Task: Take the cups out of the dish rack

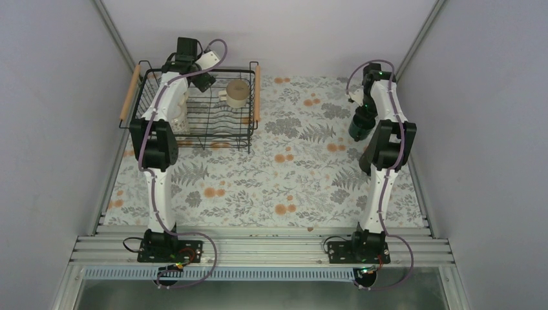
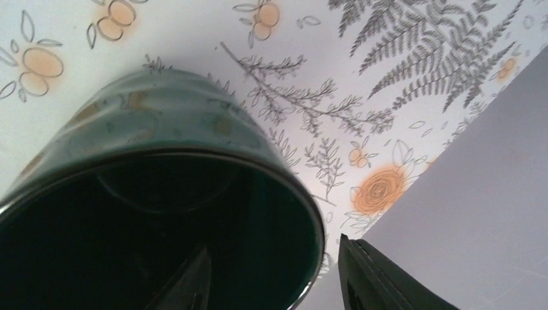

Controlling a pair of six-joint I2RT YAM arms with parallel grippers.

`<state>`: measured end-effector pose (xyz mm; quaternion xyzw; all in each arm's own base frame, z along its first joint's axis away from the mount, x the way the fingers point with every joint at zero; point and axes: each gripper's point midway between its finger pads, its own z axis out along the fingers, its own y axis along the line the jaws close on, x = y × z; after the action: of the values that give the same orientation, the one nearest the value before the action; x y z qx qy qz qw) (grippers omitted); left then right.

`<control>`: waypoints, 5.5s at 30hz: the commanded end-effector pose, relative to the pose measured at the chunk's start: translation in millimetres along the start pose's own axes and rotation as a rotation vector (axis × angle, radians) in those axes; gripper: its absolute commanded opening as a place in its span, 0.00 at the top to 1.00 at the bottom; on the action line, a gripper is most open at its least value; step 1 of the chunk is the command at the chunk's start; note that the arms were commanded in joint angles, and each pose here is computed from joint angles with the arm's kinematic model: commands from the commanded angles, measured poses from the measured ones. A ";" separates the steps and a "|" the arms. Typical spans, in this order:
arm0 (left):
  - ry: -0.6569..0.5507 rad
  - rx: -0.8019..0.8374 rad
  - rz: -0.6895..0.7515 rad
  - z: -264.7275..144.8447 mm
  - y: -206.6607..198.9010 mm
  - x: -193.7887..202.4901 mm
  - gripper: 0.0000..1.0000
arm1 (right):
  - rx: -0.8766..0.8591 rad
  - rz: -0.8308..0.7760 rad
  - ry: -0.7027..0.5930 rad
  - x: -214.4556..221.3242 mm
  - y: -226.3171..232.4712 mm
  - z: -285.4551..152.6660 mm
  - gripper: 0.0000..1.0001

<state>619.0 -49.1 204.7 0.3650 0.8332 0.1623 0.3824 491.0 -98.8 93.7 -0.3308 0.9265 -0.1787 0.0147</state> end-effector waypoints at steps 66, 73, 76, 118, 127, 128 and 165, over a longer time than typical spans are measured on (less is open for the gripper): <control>-0.396 0.476 0.025 -187.6 -50.0 -95.0 0.98 | 0.193 -0.023 -0.930 -27.1 125.7 -348.4 0.00; -0.748 0.889 -0.255 -301.6 -78.0 -160.1 0.98 | 0.376 -0.113 -1.379 -8.9 154.5 -445.9 0.00; -0.770 1.163 -0.385 -318.9 -94.3 -173.3 0.98 | 0.458 -0.110 -1.419 -8.2 150.3 -448.9 0.00; -0.451 2.031 -0.122 -382.9 -237.8 -180.7 0.98 | 0.658 -0.138 -1.507 -43.8 157.5 -427.2 0.59; -0.441 1.948 -0.061 -377.8 -243.5 -171.9 0.73 | 0.679 -0.101 -1.530 -34.7 150.0 -444.2 0.96; -0.453 1.933 -0.052 -375.0 -243.7 -170.5 0.59 | 0.681 -0.097 -1.530 -33.4 148.4 -446.9 0.97; -0.414 -0.118 -0.625 -146.5 184.5 -5.9 0.00 | 0.250 -0.335 -0.663 -122.8 157.9 -201.4 0.96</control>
<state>561.0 -5.4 500.1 0.1699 0.6946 -0.1777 0.6761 459.1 167.1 224.2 -0.5245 0.7512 -0.1873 0.3542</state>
